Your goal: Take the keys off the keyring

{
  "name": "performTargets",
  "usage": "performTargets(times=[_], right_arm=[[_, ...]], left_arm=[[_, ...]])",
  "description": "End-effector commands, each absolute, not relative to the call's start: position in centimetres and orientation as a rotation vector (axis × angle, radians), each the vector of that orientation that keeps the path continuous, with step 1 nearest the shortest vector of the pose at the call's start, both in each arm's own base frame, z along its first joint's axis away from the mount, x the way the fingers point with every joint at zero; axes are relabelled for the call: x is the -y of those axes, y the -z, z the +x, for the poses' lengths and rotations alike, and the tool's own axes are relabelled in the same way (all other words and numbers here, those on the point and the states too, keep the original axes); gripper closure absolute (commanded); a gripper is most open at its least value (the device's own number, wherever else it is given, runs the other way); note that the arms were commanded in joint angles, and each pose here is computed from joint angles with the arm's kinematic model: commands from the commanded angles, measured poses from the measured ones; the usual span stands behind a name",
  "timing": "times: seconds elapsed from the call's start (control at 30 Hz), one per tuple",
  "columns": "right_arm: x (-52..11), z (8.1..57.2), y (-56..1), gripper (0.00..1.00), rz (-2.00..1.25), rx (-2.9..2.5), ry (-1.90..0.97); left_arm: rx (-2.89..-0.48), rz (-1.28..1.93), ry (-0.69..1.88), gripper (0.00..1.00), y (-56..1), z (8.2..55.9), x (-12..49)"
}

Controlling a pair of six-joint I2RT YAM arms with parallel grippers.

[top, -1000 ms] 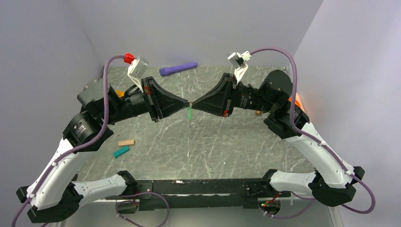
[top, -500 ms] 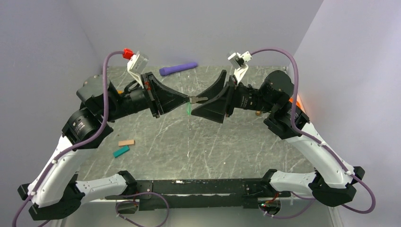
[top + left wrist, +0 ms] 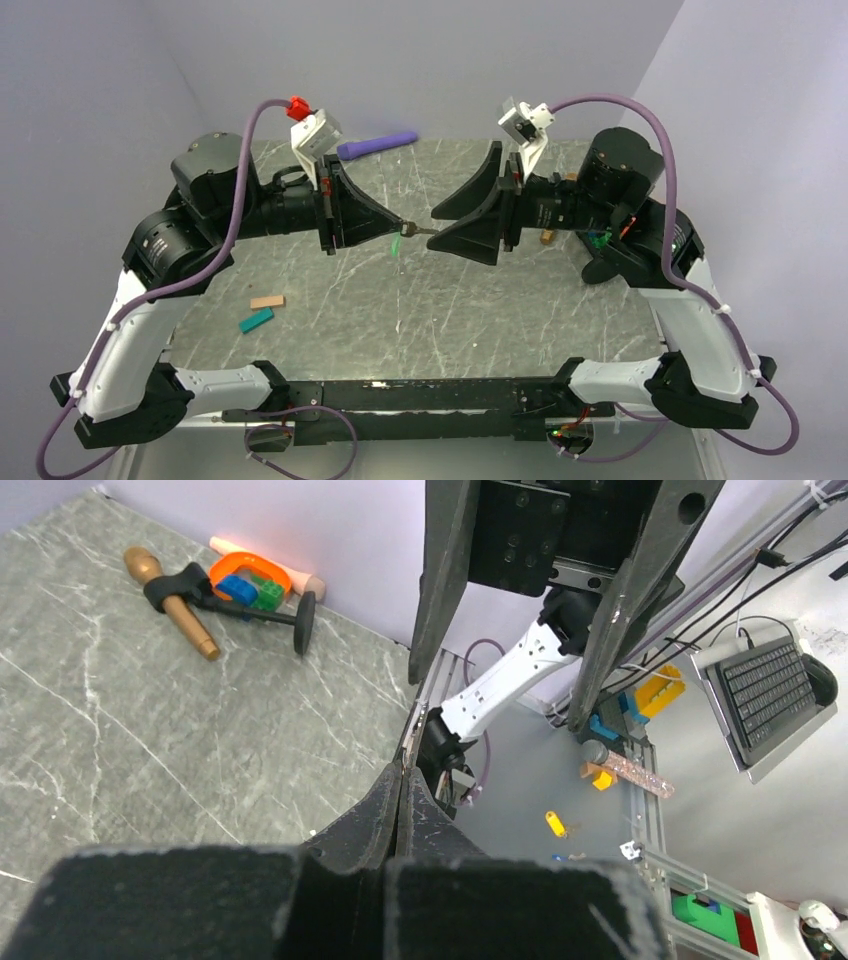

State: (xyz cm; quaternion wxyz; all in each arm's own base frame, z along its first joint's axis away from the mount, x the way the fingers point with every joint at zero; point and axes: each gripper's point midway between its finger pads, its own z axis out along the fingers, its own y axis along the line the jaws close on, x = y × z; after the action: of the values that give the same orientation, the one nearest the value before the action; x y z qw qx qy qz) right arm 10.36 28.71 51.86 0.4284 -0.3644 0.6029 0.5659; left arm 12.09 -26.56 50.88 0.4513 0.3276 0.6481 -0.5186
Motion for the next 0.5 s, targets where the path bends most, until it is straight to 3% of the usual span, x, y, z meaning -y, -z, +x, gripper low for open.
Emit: performTargets(times=[0.0,0.3,0.47], right_arm=[[-29.5,10.6,-50.2,0.38,-0.998,-1.58,-1.395],[-30.5,10.8,-49.0,0.52,-1.042,-1.614,-1.421],[-30.6,10.8,-48.6,0.72,-1.045,-1.622,-1.43]], left_arm=[[-1.576,0.875,1.319,1.0,-50.8,11.3,26.9],[-1.583,0.864,1.321,1.0,-50.6,11.7,27.4],[-1.588,0.848,1.311,1.0,-50.4,12.0,27.4]])
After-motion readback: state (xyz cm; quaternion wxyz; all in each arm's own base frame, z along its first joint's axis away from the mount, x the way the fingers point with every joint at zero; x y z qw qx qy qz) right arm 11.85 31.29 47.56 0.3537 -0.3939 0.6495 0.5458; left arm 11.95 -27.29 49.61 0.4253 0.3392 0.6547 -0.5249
